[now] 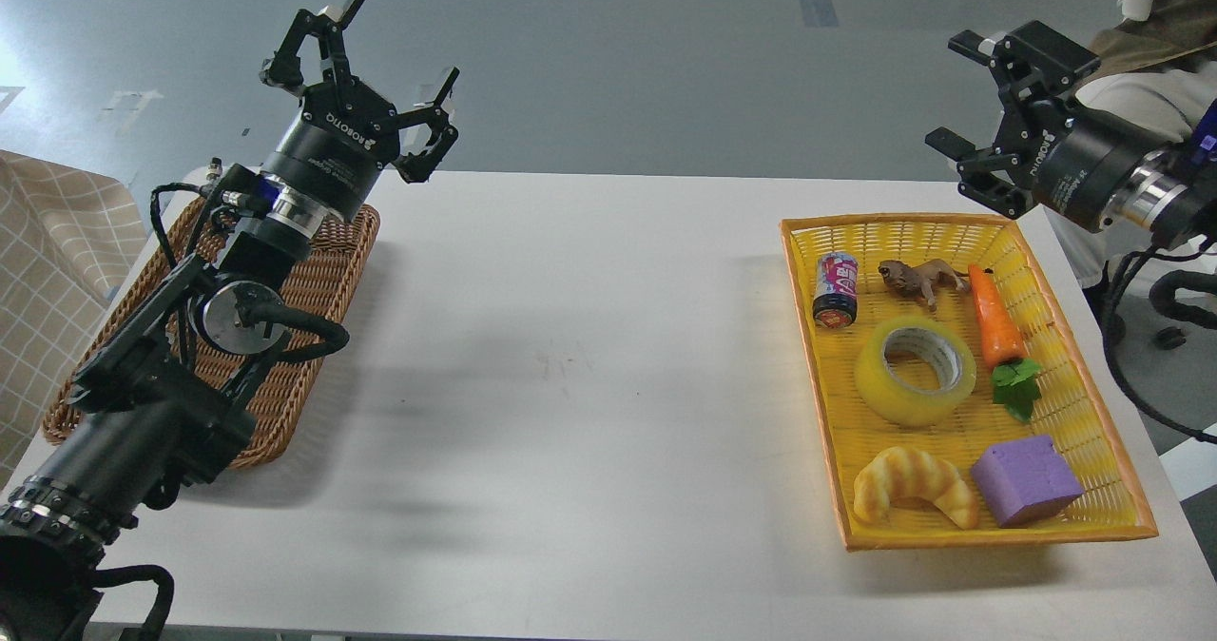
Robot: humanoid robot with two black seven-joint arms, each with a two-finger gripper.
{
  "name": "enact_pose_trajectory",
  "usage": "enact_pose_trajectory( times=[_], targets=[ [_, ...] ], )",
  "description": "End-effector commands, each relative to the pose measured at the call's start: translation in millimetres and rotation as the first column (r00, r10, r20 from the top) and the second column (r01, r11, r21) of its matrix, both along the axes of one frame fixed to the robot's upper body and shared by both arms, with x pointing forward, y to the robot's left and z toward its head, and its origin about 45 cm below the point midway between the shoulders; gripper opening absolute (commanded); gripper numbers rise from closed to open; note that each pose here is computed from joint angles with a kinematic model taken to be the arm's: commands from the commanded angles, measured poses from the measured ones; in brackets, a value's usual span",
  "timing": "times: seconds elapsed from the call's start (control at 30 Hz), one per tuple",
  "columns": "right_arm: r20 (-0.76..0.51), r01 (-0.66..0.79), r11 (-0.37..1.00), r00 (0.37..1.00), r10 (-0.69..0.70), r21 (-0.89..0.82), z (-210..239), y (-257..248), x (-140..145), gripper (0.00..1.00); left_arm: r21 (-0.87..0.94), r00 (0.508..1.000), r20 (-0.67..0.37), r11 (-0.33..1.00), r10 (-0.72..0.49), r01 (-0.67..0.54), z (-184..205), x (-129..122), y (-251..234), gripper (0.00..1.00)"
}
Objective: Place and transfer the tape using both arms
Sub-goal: 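Lower the right gripper toward the yellow tape roll in the tray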
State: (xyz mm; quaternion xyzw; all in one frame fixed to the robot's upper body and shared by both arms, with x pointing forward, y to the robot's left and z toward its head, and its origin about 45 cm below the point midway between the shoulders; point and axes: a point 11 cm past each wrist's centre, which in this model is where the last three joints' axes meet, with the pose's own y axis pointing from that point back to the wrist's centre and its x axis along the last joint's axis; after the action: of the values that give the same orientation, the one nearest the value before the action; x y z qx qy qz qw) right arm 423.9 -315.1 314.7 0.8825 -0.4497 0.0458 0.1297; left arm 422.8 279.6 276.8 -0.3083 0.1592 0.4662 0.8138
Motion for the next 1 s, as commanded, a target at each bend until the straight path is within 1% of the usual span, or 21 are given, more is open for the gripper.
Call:
enact_pose_trajectory(
  times=[0.0, 0.03, 0.07, 0.1, 0.17, 0.2, 0.27, 0.43, 0.53, 0.6, 0.67, 0.73, 0.87, 0.97],
  targets=[
    [0.04, -0.056, 0.954, 0.997, 0.071, -0.294, 9, 1, -4, 1.0, -0.001, 1.0, 0.006, 1.0, -0.004, 0.004, 2, 0, -2, 0.98],
    [0.05, -0.056, 0.937, 0.996, 0.078, -0.345, 10, 0, -4, 1.0, -0.002, 1.0, 0.008, 1.0, -0.003, 0.003, 3, 1, -2, 0.98],
    [0.068, -0.05, 0.895, 0.994, 0.089, -0.443, 11, -4, -4, 1.0, -0.003, 1.0, 0.012, 1.0, -0.004, 0.004, 5, 1, -2, 0.98],
    [0.068, -0.05, 0.895, 0.994, 0.089, -0.444, 11, -4, -4, 1.0, -0.003, 1.0, 0.012, 1.0, -0.004, 0.004, 5, 1, -2, 0.98],
    [0.081, -0.024, 0.796, 0.993, 0.091, -0.604, 7, -19, -9, 1.0, 0.0, 1.0, 0.015, 1.0, -0.005, 0.005, 6, 2, -2, 0.98],
    [0.084, -0.017, 0.77, 0.992, 0.091, -0.638, 8, -24, -11, 1.0, 0.0, 1.0, 0.015, 1.0, -0.005, 0.005, 6, 2, -2, 0.98],
    [0.046, -0.032, 0.693, 0.995, 0.093, -0.72, -1, -31, -20, 1.0, 0.002, 1.0, 0.015, 1.0, -0.005, 0.005, 6, 2, -2, 0.98],
    [-0.045, -0.086, 0.618, 0.996, 0.082, -0.781, -25, -46, -34, 1.0, 0.003, 1.0, 0.017, 1.0, -0.004, 0.004, 7, 2, -1, 0.98],
    [-0.081, -0.125, 0.59, 0.992, 0.1, -0.798, -37, -44, -39, 1.0, 0.005, 1.0, 0.017, 1.0, -0.004, 0.004, 7, 2, -1, 0.98],
    [-0.094, -0.145, 0.52, 0.988, 0.123, -0.842, -46, -43, -42, 1.0, 0.007, 1.0, 0.017, 1.0, -0.003, 0.003, 7, 2, 0, 0.98],
    [-0.079, -0.138, 0.401, 0.984, 0.16, -0.906, -51, -42, -42, 0.99, 0.008, 1.0, 0.017, 1.0, -0.003, 0.002, 7, 2, 1, 0.98],
    [-0.078, -0.135, 0.359, 0.983, 0.169, -0.924, -53, -43, -42, 0.99, 0.007, 1.0, 0.017, 1.0, -0.003, 0.003, 7, 2, 0, 0.98],
    [-0.106, -0.159, 0.319, 0.979, 0.175, -0.934, -65, -46, -48, 0.99, 0.009, 1.0, 0.016, 1.0, -0.004, 0.004, 7, 2, 0, 0.98],
    [-0.122, -0.182, 0.298, 0.97, 0.209, -0.937, -70, -37, -53, 0.99, 0.009, 1.0, 0.016, 1.0, -0.004, 0.004, 7, 2, 0, 0.98]
  ],
)
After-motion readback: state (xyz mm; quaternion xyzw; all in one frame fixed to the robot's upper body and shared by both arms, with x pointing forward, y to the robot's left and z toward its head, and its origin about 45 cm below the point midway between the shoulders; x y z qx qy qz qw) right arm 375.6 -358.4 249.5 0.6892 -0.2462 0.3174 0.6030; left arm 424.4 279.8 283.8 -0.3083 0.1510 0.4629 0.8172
